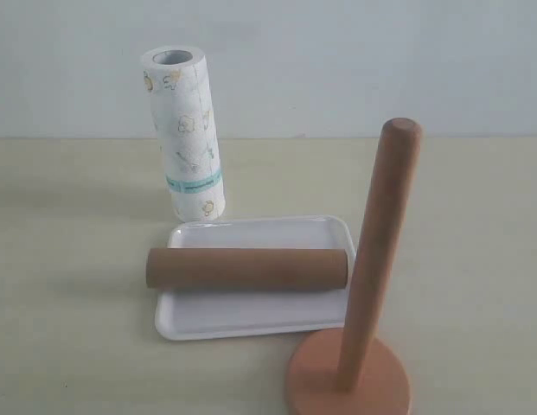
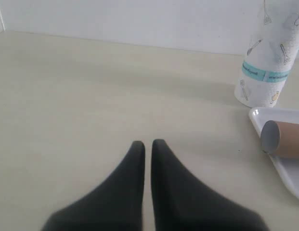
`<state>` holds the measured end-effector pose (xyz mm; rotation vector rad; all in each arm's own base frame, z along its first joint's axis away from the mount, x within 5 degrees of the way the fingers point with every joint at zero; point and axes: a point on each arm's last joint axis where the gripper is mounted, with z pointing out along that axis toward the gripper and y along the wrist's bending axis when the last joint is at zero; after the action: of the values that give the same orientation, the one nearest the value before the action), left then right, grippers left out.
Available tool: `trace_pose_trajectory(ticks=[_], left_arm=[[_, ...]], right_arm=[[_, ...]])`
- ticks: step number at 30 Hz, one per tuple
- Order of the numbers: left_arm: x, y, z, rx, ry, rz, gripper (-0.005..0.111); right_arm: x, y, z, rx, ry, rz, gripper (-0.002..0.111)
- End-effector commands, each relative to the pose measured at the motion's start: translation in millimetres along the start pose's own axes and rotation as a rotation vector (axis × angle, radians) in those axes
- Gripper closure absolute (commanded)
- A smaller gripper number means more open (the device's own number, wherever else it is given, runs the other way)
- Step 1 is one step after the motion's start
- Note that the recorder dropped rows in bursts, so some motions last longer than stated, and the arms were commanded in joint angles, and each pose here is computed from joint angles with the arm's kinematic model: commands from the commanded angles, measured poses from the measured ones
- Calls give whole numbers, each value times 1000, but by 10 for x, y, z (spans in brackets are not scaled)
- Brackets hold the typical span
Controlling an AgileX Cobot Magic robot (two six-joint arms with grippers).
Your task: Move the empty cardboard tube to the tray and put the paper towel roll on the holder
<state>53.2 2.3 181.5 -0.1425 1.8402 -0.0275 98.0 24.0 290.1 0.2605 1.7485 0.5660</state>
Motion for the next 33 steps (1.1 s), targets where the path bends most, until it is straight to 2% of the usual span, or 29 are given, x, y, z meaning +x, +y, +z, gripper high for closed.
trace_pose_trajectory(ticks=[1,7,9,12,17,21,25,31,33], left_arm=[[7,2,1,-2,-3,3,103],[7,2,1,-2,-3,3,103],[7,2,1,-2,-3,3,103],[7,2,1,-2,-3,3,103],[7,2,1,-2,-3,3,103],[7,2,1,-2,-3,3,103],[7,2,1,-2,-3,3,103],[7,2,1,-2,-3,3,103],[7,2,1,-2,-3,3,103]], right_arm=[[230,-169,-107,-83,-201,1,108],[539,-393,-236,-93,-352,-3,108],[522,-389,-292,-111,-415,-8,108],[575,-434,-318,-65,-382,14,108],[574,-432,-361,-54,-412,-66,108],[642,-480,-333,15,-330,-168,108],[792,-592,-301,136,-140,-321,108],[914,-678,-304,209,12,-346,108],[911,-680,-304,211,10,-361,108]])
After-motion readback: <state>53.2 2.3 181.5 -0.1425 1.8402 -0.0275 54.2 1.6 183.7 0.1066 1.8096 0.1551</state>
